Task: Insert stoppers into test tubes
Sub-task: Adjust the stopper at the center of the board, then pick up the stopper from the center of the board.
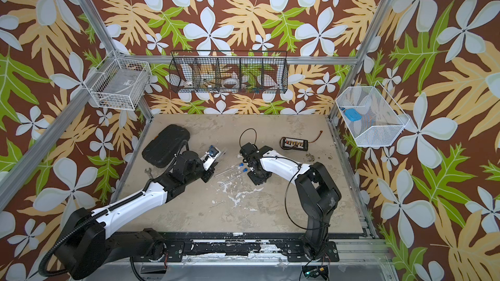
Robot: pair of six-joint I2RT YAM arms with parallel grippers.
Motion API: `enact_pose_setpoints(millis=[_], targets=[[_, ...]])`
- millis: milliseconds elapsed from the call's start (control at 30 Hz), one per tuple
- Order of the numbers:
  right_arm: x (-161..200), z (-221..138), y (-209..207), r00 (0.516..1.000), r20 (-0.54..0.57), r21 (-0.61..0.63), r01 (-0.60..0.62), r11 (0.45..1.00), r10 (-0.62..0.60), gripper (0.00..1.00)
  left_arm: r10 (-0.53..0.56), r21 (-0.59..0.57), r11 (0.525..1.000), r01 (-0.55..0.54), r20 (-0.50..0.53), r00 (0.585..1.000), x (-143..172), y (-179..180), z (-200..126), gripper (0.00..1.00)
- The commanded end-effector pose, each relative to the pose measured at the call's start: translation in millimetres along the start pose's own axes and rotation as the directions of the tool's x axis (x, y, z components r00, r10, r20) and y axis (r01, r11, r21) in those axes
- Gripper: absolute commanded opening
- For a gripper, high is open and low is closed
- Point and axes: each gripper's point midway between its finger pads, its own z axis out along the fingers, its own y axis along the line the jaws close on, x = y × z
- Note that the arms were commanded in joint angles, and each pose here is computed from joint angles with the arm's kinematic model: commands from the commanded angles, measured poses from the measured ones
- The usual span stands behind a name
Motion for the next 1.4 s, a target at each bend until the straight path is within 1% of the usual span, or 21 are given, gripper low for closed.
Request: enact_pose_setpoints(millis=[0,33,133,267,300,333,433,467,500,533,600,733,833,900,1000,1067,1200,1333,1367], targets=[[-17,-10,14,0.992,0.058,-0.137,-0.101,0.985,0.110,0.40,-0.011,-0.035,0.999,0.012,0.030,0.999,-7,7,-1,0.00],[-23,-15,13,0.987,0.083,-0.162,-0.122,0.979,0.136,0.40,-0.008,-0.037,0.999,0.009,0.029,1.000,-7,8,-2,0.00],[-29,-27,-2,0.976,0.130,-0.180,-0.149,0.972,0.174,0.40,-0.006,-0.045,0.999,0.007,0.031,1.000,-7,9,-3,0.00],[-18,-31,-39,0.970,0.163,-0.131,-0.158,0.979,0.179,0.37,-0.008,-0.041,0.999,0.009,0.035,0.999,-7,9,-4,0.00],[-13,-30,-45,0.973,0.165,-0.115,-0.142,0.983,0.160,0.37,-0.008,-0.040,0.999,0.009,0.034,0.999,-7,8,-4,0.00],[-7,-29,-48,0.979,0.168,-0.101,-0.096,0.990,0.113,0.37,-0.007,-0.038,0.999,0.008,0.037,0.999,-8,8,-4,0.00],[5,-31,-57,0.976,0.211,-0.010,0.066,0.998,-0.062,0.38,-0.003,-0.033,0.999,0.005,0.043,0.999,-8,7,-4,0.00],[7,-32,-56,0.964,0.231,-0.005,0.136,0.991,-0.131,0.39,-0.005,-0.032,0.999,0.006,0.043,0.999,-8,7,-4,0.00],[11,-35,-55,0.942,0.261,0.009,0.217,0.976,-0.211,0.40,-0.004,-0.029,1.000,0.005,0.045,0.999,-8,7,-4,0.00],[14,-33,-56,0.916,0.278,0.036,0.290,0.956,-0.289,0.41,-0.005,-0.024,1.000,0.006,0.051,0.999,-8,5,-4,0.00],[17,-29,-56,0.861,0.312,0.052,0.408,0.912,-0.403,0.41,-0.008,-0.016,1.000,0.009,0.058,0.998,-8,4,-4,0.00],[9,-26,-74,0.753,0.385,0.100,0.540,0.836,-0.533,0.41,0.001,-0.007,1.000,0.000,0.060,0.998,-7,2,-4,0.00],[11,-20,-81,0.658,0.401,0.123,0.651,0.749,-0.638,0.41,0.007,-0.005,1.000,-0.007,0.063,0.998,-6,1,-5,0.00],[9,-15,-82,0.615,0.406,0.122,0.697,0.707,-0.676,0.42,0.005,-0.003,1.000,-0.005,0.062,0.998,-4,0,-5,0.00],[5,-5,-77,0.577,0.413,0.087,0.745,0.661,-0.705,0.43,0.004,-0.010,1.000,-0.004,0.061,0.998,-3,2,-7,0.00],[0,0,-77,0.565,0.416,0.081,0.757,0.649,-0.712,0.44,0.008,-0.020,1.000,-0.007,0.060,0.998,-3,3,-9,0.00],[0,17,-75,0.564,0.400,0.039,0.777,0.628,-0.722,0.43,0.009,-0.032,0.999,-0.007,0.066,0.998,-5,6,-11,0.00],[3,20,-66,0.568,0.418,-0.012,0.784,0.621,-0.709,0.43,0.008,-0.033,0.999,-0.006,0.071,0.997,-8,7,-12,0.00],[5,21,-66,0.576,0.417,-0.024,0.781,0.625,-0.703,0.43,0.007,-0.034,0.999,-0.004,0.070,0.998,-7,8,-12,0.00]])
